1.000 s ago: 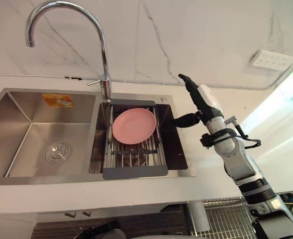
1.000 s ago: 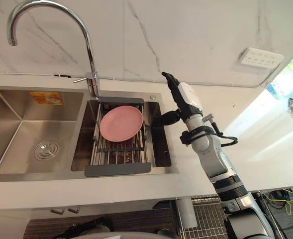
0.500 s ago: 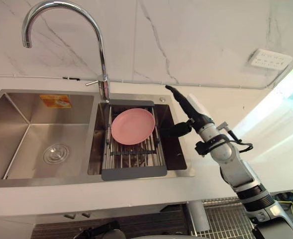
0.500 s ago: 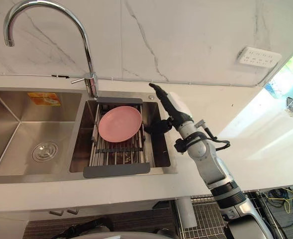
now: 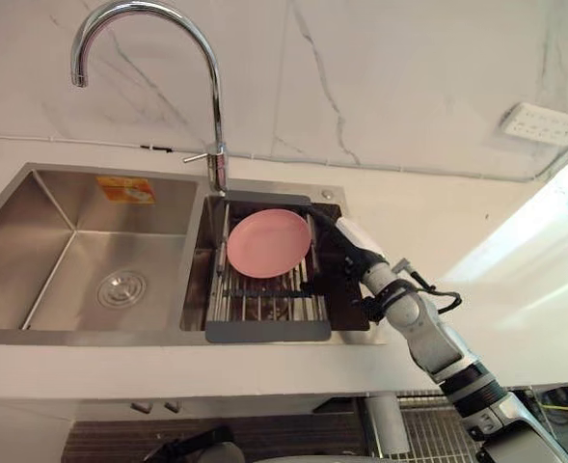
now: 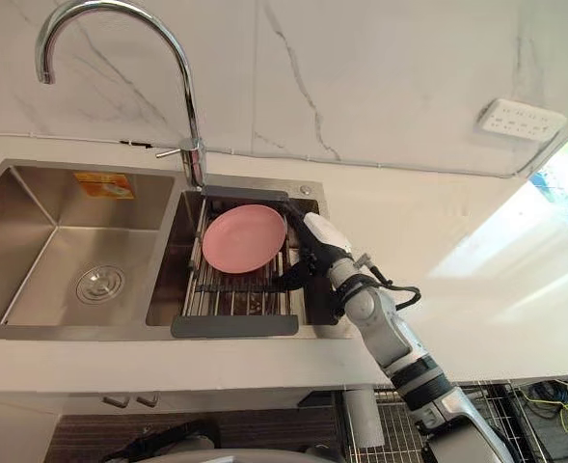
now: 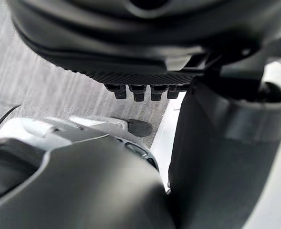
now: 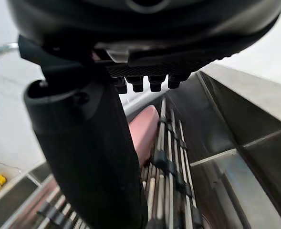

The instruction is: Walk over to the sink, pick up the cup, carry it to the dishwasher, place the cup inside the dishwasher, then close the dishwasher door

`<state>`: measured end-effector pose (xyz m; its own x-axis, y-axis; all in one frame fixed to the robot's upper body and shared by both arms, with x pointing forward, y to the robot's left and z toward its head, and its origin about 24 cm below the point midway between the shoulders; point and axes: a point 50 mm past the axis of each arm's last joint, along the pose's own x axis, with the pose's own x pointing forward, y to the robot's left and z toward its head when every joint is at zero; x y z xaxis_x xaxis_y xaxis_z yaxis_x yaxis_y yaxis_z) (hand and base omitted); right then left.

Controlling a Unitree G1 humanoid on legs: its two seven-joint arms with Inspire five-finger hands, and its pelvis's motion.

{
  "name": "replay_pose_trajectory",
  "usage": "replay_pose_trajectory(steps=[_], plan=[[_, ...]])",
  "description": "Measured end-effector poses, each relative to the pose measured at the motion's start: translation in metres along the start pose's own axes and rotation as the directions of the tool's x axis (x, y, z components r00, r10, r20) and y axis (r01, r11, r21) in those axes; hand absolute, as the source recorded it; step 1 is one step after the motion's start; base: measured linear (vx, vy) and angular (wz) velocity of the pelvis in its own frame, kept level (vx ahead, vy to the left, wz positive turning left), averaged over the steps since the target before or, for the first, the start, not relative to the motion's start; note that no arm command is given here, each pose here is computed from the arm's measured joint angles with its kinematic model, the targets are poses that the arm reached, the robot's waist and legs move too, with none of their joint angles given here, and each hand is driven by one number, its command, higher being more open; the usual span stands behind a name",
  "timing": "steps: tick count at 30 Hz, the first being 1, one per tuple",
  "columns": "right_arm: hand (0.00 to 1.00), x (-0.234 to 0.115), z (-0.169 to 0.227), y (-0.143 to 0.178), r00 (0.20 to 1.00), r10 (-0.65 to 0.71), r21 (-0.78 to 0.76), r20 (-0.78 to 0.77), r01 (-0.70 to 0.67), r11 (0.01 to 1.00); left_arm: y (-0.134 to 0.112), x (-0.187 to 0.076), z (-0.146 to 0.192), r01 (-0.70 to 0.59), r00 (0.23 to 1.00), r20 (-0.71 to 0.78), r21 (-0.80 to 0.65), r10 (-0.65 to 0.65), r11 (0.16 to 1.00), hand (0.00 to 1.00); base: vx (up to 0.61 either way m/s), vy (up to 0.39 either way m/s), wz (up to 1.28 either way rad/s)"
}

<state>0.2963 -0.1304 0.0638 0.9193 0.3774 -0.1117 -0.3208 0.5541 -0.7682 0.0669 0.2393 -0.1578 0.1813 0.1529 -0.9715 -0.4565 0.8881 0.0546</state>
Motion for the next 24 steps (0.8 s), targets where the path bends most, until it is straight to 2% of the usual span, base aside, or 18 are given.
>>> replay_pose_trajectory(steps=[5, 9, 19, 24], plan=[[1.00, 0.007, -0.001, 0.003, 1.000, 0.018, -0.088, -0.012, -0.019, 0.996, -0.001, 0.000, 0.000, 0.008, 1.000, -0.003, -0.023, -0.008, 1.000, 1.00, 0.00, -0.003, 0.01], [1.00, 0.013, 0.001, 0.004, 1.000, 0.029, -0.177, 0.000, -0.028, 0.984, -0.001, 0.000, -0.005, 0.031, 0.998, -0.045, -0.123, -0.037, 0.992, 1.00, 0.00, -0.006, 0.02], [1.00, 0.023, 0.010, 0.004, 0.995, 0.022, -0.300, 0.094, 0.008, 0.954, -0.005, 0.000, -0.002, 0.062, 0.996, -0.057, -0.145, -0.071, 0.987, 1.00, 0.01, -0.016, 0.05], [1.00, 0.027, 0.006, 0.000, 0.997, 0.009, -0.319, 0.080, 0.017, 0.948, -0.006, 0.000, 0.000, 0.070, 0.995, -0.060, -0.144, -0.079, 0.987, 1.00, 0.00, -0.011, 0.03]])
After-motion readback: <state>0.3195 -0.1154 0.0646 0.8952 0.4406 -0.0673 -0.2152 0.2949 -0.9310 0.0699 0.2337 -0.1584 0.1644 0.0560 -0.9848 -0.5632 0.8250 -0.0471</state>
